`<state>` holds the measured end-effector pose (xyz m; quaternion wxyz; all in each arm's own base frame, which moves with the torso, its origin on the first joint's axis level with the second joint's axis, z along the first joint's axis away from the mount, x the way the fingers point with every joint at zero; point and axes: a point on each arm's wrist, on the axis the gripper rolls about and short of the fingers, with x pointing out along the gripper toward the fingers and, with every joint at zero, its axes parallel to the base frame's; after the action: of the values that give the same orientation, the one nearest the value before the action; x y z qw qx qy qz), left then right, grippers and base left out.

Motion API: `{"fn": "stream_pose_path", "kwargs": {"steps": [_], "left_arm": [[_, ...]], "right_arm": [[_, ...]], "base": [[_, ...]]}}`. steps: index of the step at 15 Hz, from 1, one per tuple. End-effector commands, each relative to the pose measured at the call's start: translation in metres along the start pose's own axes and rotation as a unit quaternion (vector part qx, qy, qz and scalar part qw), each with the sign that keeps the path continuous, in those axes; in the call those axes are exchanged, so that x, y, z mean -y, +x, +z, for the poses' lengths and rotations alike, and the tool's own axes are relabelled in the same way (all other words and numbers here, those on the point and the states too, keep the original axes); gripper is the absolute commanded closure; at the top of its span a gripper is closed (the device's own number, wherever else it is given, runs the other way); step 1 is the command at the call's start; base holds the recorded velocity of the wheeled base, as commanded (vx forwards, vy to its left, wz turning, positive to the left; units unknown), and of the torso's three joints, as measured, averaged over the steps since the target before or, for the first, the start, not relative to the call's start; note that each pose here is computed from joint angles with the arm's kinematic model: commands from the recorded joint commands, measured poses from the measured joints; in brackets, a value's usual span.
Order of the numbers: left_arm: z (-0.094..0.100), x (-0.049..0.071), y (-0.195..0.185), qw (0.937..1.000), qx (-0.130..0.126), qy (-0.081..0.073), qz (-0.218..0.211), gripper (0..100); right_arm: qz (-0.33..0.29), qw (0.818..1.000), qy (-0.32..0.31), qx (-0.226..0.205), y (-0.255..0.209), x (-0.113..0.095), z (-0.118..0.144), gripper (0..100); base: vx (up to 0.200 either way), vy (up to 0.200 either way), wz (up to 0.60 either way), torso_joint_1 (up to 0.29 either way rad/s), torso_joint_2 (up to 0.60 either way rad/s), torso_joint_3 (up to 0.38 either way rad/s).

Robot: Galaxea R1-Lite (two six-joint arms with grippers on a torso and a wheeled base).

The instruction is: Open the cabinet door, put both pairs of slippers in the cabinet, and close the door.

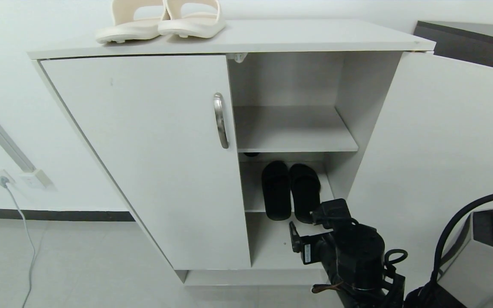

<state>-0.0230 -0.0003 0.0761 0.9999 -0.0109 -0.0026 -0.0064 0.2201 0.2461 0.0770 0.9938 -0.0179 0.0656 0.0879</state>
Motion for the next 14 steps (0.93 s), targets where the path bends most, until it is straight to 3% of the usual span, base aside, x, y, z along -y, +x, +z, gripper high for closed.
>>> {"fn": "stream_pose_path", "kwargs": {"steps": [1, 10, 14], "left_arm": [[0.0001, 0.0000, 0.0001, 1.0000, 0.000, -0.001, 0.000, 100], [0.0001, 0.0001, 0.0001, 1.0000, 0.000, 0.002, -0.001, 100], [0.0001, 0.0001, 0.0001, 1.0000, 0.000, 0.002, -0.002, 100]], "right_arm": [[0.000, 1.000, -0.001, -0.001, 0.0000, 0.0002, -0.0022, 0], [-0.006, 1.000, 0.004, 0.007, 0.0013, 0.0046, 0.0027, 0], [-0.008, 1.000, 0.004, 0.007, 0.0018, 0.0055, 0.0033, 0]], "base": [[0.000, 0.000, 0.00, 0.000, 0.00, 0.000], [0.000, 0.000, 0.00, 0.000, 0.00, 0.000], [0.000, 0.000, 0.00, 0.004, 0.00, 0.162]]}}
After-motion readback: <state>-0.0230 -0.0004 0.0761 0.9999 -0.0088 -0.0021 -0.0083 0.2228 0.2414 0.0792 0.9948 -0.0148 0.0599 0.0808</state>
